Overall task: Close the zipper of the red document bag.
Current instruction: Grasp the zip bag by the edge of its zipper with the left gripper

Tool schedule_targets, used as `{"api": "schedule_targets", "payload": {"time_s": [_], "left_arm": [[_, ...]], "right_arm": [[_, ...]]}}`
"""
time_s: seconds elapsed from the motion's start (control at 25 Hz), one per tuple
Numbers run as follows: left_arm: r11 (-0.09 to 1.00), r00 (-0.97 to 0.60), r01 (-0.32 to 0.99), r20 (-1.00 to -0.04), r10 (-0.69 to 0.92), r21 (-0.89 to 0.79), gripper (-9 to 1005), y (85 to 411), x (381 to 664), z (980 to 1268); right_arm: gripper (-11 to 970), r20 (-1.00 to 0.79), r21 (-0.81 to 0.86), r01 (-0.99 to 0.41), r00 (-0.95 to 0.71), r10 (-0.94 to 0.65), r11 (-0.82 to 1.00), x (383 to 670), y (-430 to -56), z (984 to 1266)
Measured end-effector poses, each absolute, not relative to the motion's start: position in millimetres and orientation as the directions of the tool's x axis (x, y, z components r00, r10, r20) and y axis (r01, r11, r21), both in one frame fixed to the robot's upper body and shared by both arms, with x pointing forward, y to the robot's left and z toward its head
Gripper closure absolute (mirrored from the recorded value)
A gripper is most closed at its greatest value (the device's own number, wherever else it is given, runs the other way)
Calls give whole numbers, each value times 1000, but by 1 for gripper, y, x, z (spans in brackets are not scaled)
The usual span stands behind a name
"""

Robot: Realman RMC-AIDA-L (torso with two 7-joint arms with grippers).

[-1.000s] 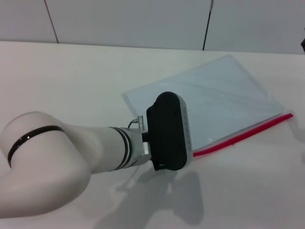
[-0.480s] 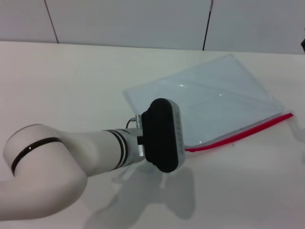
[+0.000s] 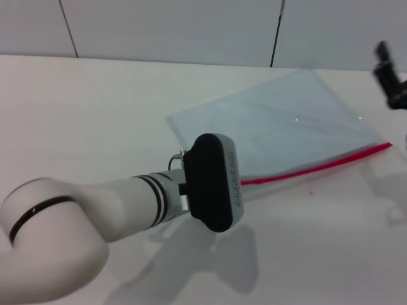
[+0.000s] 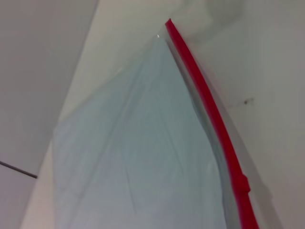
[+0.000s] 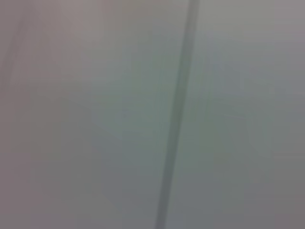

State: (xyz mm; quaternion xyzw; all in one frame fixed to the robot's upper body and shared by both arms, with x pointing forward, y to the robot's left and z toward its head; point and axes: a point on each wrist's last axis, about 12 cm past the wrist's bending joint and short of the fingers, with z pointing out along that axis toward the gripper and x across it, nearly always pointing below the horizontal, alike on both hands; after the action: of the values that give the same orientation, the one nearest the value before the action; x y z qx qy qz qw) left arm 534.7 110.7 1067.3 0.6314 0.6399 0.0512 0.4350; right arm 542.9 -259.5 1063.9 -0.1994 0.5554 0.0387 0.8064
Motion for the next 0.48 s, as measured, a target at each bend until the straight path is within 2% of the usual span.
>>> {"api": "schedule_targets", "payload": {"time_s": [0.04, 0.28, 0.48], "left_arm": [[207, 200, 740, -504, 840, 640, 894, 113, 534, 1066], [219, 255, 684, -509, 822, 695, 927, 122, 530, 1064], [232, 260, 669, -516, 816, 706, 940, 125, 529, 1065]], "right_arm": [[228, -893, -350, -353, 407, -194, 868, 542, -255, 1064], [361, -841, -506, -502, 466, -273, 701, 540, -247, 1061], [359, -793, -606, -605, 515, -326, 516, 535, -241, 1055]]}}
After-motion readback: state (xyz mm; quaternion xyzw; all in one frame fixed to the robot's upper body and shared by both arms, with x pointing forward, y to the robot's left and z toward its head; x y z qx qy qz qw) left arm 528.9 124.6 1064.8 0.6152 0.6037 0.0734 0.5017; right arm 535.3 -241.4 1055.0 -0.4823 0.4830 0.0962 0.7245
